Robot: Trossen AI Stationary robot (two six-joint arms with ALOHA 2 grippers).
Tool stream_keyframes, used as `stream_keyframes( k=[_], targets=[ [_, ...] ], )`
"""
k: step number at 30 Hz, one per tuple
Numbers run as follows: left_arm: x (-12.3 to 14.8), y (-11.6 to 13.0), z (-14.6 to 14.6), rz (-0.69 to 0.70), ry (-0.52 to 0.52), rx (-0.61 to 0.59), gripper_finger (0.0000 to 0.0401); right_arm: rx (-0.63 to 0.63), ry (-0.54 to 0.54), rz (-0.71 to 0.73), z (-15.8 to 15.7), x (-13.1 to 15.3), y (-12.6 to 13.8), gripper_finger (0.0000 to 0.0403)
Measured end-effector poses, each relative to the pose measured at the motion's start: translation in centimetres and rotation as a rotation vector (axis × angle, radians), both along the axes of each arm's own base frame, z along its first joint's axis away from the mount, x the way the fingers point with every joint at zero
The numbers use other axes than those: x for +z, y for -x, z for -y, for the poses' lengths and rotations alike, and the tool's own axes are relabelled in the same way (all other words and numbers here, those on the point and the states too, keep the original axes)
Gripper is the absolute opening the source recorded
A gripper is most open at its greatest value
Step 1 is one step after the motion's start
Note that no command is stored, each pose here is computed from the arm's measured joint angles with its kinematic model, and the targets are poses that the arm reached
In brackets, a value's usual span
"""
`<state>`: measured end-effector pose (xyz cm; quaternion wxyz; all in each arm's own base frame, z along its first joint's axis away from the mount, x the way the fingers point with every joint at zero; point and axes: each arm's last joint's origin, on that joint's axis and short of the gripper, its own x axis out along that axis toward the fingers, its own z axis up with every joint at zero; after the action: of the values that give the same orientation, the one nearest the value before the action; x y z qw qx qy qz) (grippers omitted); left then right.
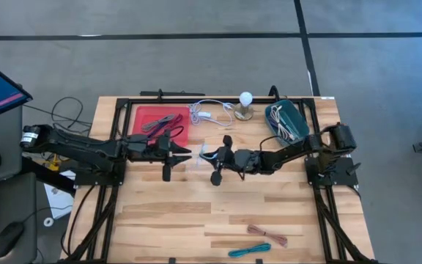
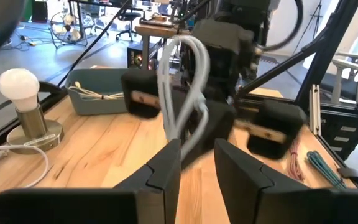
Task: Pick & Place USB Port
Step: Put the light blue charger cable into the blue bin
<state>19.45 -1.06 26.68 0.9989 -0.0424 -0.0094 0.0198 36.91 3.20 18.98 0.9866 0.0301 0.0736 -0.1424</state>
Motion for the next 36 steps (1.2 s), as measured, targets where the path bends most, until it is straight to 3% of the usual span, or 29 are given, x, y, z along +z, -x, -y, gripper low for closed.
stream_keyframes(
  k=[6,20,28,36],
  targets=[
    [0.5,1.4,-0.1,-0.012,0.003,0.0,0.0098,-0.1,0.017,-0.002,0.7,1.8,3.5,0.0],
    [-0.1,1.8,-0.1,-0.083,0.028,0.0,0.0095,-0.571,-0.04,-0.185,3.6,4.1,12.7,0.0],
    [-0.1,1.8,-0.1,-0.084,0.028,0.0,0.0095,-0.768,-0.146,-0.278,5.9,4.4,16.9,0.0],
    [-0.1,1.8,-0.1,-0.084,0.028,0.0,0.0095,-0.946,-0.189,-0.41,7.9,3.6,19.5,0.0]
  ],
)
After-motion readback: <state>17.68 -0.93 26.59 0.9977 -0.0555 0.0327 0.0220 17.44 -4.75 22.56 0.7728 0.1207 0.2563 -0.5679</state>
